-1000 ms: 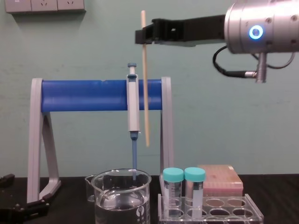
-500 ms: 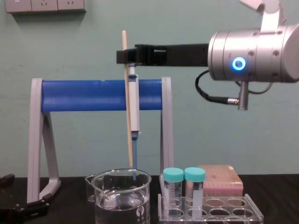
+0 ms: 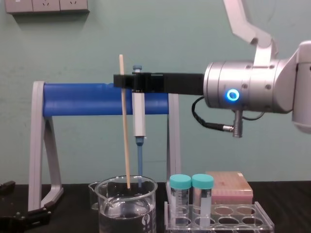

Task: Hold the thermometer with one hand and immerse one end into the beaker, then reinsert it into the test tube rack.

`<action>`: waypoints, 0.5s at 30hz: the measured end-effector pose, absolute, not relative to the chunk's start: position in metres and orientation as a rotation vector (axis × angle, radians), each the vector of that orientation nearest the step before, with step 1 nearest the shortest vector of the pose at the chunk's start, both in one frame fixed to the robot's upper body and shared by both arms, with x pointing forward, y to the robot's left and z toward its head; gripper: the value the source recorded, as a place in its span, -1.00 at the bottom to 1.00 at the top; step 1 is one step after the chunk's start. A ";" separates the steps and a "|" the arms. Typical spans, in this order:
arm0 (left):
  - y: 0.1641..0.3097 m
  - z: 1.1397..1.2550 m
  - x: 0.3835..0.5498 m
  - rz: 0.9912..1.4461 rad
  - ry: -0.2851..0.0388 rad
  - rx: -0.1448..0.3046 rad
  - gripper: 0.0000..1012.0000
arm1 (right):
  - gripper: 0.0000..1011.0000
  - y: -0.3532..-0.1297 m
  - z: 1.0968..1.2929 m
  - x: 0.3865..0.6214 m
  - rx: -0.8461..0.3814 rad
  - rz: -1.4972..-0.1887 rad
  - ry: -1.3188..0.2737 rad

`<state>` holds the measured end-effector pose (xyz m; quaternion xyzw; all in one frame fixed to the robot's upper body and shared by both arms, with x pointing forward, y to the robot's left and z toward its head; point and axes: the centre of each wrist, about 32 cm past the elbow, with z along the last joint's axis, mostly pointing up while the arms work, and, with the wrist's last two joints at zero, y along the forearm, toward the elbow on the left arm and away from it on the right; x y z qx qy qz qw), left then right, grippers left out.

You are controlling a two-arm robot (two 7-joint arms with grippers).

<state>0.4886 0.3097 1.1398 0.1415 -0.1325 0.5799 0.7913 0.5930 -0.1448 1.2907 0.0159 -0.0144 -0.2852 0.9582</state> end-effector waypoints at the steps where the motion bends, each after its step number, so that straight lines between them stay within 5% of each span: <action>1: 0.310 1.140 0.489 1.248 -0.285 0.304 0.98 | -0.89 -0.144 1.288 0.595 0.030 -0.578 -0.029; 15: 0.310 1.140 0.489 1.248 -0.285 0.304 0.98 | -0.89 -0.140 1.272 0.603 0.002 -0.588 -0.008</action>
